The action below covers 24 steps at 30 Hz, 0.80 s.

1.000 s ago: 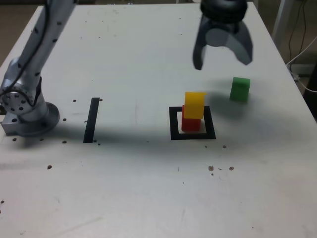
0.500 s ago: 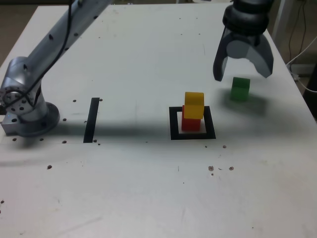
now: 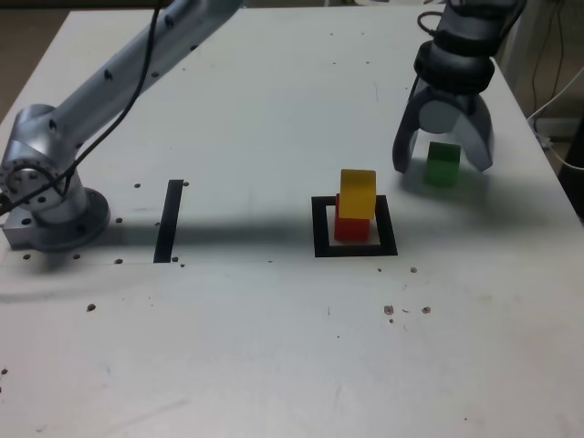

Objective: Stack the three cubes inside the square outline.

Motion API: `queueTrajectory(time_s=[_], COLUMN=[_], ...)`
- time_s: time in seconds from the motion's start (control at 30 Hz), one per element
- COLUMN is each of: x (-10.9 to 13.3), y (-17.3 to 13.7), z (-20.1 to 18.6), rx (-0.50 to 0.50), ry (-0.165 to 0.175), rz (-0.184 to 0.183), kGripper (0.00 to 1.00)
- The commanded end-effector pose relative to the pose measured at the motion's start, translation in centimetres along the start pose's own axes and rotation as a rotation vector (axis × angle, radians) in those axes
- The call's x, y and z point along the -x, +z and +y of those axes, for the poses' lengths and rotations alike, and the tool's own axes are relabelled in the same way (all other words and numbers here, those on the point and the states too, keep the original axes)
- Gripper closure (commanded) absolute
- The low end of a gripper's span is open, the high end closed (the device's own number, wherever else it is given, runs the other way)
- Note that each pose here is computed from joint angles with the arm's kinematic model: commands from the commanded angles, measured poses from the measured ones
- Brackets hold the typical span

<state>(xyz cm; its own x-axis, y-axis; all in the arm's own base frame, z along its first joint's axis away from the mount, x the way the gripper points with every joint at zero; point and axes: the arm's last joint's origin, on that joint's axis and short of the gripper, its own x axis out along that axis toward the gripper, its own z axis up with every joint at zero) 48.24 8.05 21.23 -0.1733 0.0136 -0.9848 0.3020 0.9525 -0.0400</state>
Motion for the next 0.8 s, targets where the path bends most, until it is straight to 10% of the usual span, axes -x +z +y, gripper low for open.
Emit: queueTrajectory(time_s=[0.0, 0.27, 0.77], x=[-0.51, -0.35, -0.12], y=[-0.02, 0.46, 0.37], z=[0.19, 0.22, -0.01], rx=[0.002, -0.003, -0.008], ry=[-0.021, -0.005, -0.008], rz=[0.024, 0.004, 0.005], kGripper=[0.28, 0.72, 0.74])
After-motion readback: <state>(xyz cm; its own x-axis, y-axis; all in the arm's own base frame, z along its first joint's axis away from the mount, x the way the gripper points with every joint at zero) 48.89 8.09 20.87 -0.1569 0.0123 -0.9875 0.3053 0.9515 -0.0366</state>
